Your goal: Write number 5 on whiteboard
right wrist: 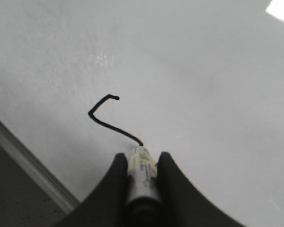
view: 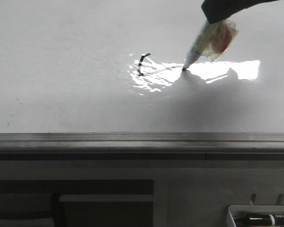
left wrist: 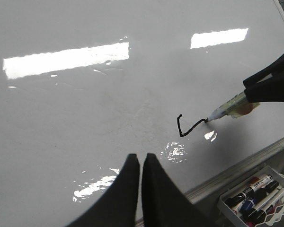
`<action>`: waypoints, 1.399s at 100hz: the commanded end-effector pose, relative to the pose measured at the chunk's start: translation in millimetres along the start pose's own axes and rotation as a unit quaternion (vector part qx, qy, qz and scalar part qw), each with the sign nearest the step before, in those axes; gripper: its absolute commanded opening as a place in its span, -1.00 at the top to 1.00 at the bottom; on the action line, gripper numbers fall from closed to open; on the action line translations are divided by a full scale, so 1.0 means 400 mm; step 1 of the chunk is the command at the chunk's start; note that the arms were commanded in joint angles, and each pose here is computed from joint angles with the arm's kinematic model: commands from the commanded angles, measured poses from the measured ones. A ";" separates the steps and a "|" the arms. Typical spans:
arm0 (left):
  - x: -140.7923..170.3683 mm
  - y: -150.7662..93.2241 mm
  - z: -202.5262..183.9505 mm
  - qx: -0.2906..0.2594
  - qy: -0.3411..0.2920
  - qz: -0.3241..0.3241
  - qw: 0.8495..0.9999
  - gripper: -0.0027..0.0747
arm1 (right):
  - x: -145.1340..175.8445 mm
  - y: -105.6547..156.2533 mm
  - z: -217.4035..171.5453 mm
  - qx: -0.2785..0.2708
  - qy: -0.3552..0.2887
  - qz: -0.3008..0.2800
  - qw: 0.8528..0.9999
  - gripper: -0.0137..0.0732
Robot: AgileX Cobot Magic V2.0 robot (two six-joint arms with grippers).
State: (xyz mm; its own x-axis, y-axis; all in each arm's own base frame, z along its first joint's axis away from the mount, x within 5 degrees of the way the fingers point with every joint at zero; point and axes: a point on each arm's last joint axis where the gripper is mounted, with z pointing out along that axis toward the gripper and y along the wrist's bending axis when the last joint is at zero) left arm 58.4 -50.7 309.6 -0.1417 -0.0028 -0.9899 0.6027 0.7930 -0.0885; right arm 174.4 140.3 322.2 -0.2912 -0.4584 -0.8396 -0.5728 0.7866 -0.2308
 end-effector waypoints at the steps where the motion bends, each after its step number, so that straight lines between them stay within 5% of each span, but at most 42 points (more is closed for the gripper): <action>1: -0.033 0.005 -0.003 -0.014 -0.037 -0.018 0.999 0.98 | -0.008 0.014 0.002 -0.020 -0.016 0.013 1.000 0.78; 31: -0.033 0.005 -0.003 -0.014 -0.037 -0.018 0.999 0.98 | -0.009 0.119 0.060 -0.100 -0.017 -0.016 0.995 0.78; 58: -0.033 0.005 -0.003 -0.014 -0.037 -0.018 0.999 0.98 | -0.127 0.069 -0.035 -0.069 -0.128 -0.045 0.988 0.78; 80: -0.034 0.006 -0.003 -0.017 -0.040 -0.018 0.999 0.98 | -0.123 0.019 -0.014 -0.021 -0.099 -0.035 0.994 0.78; 140: -0.034 0.006 -0.003 -0.017 -0.040 -0.018 0.999 0.98 | -0.107 0.032 0.046 -0.026 -0.067 -0.025 0.997 0.78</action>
State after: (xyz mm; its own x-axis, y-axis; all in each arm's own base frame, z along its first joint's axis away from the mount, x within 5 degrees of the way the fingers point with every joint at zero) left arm 58.8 -50.3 310.3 -0.1364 -0.0095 -0.9906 0.5979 0.7965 -0.0899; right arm 191.3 176.8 332.3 -0.2088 -0.4631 -0.8613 -0.6300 0.7374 -0.2437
